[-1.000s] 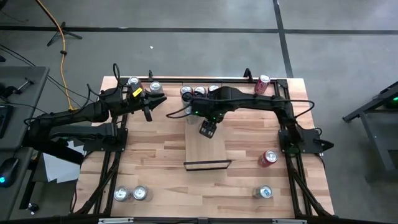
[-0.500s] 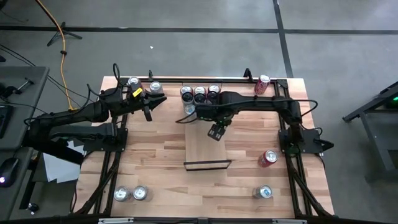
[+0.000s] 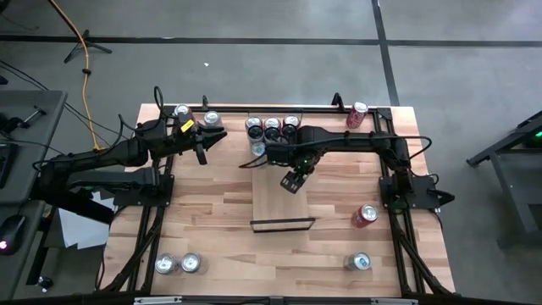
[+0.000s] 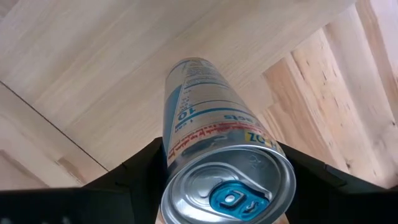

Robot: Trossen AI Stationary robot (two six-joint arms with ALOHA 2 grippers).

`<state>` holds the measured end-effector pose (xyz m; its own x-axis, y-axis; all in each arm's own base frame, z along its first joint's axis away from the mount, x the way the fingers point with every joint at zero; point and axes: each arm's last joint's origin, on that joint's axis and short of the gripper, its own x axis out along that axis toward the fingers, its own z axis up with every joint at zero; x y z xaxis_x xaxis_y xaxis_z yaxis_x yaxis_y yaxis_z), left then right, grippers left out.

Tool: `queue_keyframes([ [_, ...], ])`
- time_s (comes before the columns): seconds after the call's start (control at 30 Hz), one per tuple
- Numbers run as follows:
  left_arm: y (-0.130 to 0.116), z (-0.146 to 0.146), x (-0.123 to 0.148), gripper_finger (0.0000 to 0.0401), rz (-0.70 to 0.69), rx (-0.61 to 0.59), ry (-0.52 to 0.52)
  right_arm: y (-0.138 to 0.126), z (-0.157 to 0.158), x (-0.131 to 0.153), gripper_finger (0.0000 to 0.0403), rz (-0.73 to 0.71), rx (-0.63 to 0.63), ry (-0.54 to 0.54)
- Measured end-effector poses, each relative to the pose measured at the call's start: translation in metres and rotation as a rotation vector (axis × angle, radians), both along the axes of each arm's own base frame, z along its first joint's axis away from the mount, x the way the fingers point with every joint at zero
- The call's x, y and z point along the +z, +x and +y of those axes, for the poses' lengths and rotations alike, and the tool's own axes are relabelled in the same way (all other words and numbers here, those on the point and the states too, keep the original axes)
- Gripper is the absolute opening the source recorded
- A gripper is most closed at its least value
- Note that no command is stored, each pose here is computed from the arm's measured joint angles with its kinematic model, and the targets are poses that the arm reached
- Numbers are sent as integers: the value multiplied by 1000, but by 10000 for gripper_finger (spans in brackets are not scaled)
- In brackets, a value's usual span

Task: Place canned beverage on shelf
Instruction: Put the blue soda can on the shelf aligned with the other blue soda can

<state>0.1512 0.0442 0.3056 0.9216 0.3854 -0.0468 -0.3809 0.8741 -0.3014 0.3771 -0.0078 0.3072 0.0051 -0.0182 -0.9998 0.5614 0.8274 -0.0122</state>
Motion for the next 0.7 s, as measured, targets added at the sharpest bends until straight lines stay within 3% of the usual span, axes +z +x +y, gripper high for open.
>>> queue_keyframes([
  [0.5,0,0,0,55,0,-5,-1,4,2,-7,245,17,-87,-4],
  [0.7,0,0,0,55,1,-5,-1,11,5,-20,246,54,-91,51],
])
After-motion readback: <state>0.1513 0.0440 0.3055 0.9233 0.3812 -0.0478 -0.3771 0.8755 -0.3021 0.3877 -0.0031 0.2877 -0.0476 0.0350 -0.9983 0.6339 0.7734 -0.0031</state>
